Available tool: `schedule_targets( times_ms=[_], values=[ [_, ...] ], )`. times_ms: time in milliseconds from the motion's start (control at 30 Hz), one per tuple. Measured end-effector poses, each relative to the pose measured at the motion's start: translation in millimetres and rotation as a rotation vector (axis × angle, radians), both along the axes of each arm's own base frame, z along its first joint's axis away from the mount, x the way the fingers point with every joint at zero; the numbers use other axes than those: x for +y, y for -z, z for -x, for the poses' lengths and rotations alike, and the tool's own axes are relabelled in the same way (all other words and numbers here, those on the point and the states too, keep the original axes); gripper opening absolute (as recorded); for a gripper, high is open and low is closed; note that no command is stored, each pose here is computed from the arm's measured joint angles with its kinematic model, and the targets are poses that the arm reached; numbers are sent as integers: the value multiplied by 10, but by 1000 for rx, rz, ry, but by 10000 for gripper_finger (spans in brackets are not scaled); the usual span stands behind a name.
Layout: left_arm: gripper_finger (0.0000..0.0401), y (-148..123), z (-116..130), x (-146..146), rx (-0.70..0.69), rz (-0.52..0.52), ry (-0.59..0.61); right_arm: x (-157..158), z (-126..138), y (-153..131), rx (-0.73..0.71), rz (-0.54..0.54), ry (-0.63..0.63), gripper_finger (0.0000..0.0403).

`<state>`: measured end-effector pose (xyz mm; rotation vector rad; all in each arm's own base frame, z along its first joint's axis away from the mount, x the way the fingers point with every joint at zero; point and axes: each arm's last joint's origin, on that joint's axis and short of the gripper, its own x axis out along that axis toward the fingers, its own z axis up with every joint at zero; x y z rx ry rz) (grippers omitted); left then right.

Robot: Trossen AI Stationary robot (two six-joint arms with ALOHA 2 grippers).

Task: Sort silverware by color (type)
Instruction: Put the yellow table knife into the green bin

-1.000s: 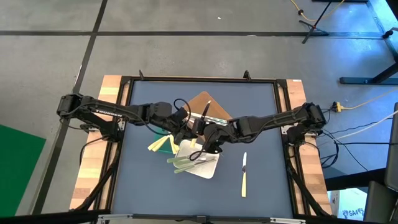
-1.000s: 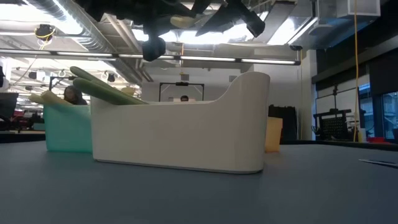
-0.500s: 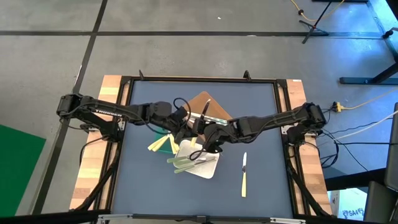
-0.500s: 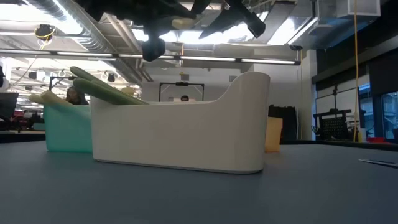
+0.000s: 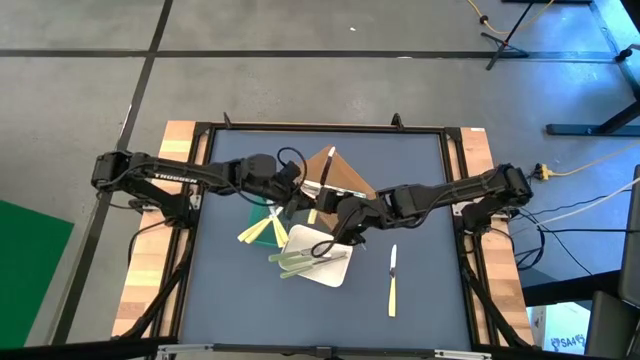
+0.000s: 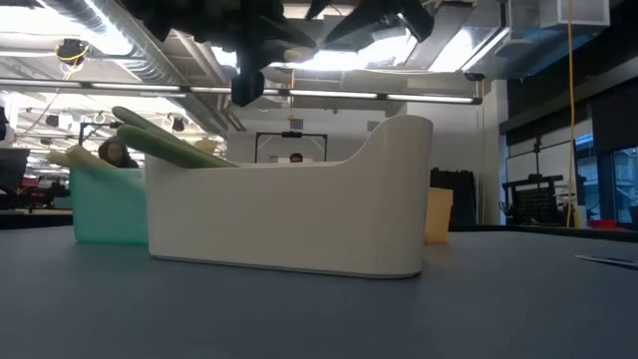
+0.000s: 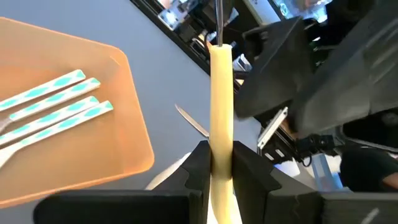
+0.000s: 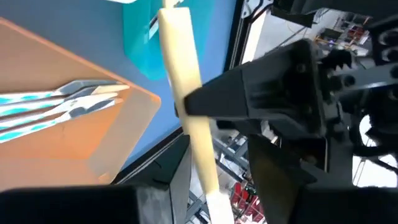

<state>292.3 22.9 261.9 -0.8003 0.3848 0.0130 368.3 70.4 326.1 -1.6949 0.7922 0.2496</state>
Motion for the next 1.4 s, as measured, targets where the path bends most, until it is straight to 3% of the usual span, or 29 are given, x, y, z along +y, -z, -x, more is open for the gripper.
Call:
schedule_targets(
  times_ms=[200,400,600,933,1133,1400],
  values=[
    [44,13,17,120,14,3,-34,-19,153,-130,-16,-29,52,149],
    [44,15,126,145,87,51,13,-14,357,-191,16,-112,128,149],
    [45,-42,333,28,200,154,27,5,453,-122,92,-173,182,149],
    [45,-3,737,-380,550,380,38,26,458,-98,104,-296,184,149],
    [45,120,867,-556,773,434,16,50,448,-98,119,-362,139,149],
    [45,199,834,-509,832,447,-36,97,415,-114,119,-487,61,149]
  ],
)
